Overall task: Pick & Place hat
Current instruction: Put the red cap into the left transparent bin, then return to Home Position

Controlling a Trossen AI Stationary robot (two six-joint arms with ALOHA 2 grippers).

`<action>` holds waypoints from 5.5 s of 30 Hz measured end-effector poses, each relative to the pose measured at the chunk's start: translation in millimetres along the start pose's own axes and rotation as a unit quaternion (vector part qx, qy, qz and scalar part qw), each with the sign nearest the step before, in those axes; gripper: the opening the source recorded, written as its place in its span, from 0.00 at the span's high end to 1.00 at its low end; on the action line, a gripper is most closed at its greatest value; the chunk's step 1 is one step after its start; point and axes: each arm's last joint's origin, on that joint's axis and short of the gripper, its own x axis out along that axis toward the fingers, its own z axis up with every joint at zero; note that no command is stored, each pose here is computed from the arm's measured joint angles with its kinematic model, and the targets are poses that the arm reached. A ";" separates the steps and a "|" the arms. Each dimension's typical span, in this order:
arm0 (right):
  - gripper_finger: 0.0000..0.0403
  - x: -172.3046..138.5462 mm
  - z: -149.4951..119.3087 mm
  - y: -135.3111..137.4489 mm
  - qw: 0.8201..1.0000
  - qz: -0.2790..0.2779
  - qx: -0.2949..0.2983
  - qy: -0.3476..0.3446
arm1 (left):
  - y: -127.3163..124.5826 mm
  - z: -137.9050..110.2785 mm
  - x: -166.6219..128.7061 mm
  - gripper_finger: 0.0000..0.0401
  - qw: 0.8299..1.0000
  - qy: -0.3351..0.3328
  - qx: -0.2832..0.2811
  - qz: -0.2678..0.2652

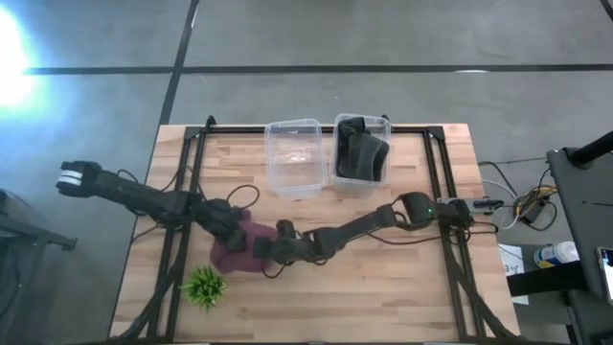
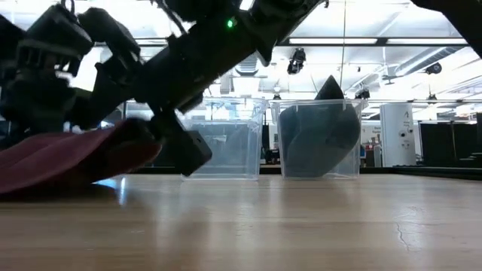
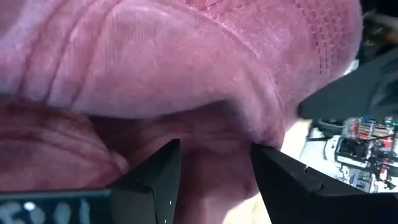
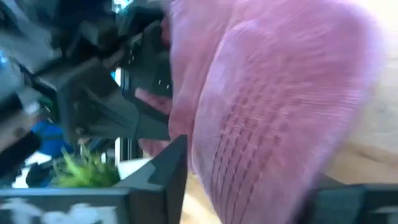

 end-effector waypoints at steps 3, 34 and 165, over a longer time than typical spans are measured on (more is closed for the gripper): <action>0.76 -10.6 0.5 12.5 0.999 0.009 -0.027 0.016 | -16.6 6.4 -4.5 0.53 0.999 -0.017 0.015 -0.023; 0.97 -188.2 177.6 115.4 0.946 -0.105 -0.277 -0.128 | -160.4 24.4 -142.7 0.53 0.937 -0.271 0.194 -0.105; 0.41 -331.1 164.1 -179.7 0.809 0.260 -0.495 -0.182 | -7.0 -13.1 -78.9 0.53 0.866 -0.411 0.254 -0.128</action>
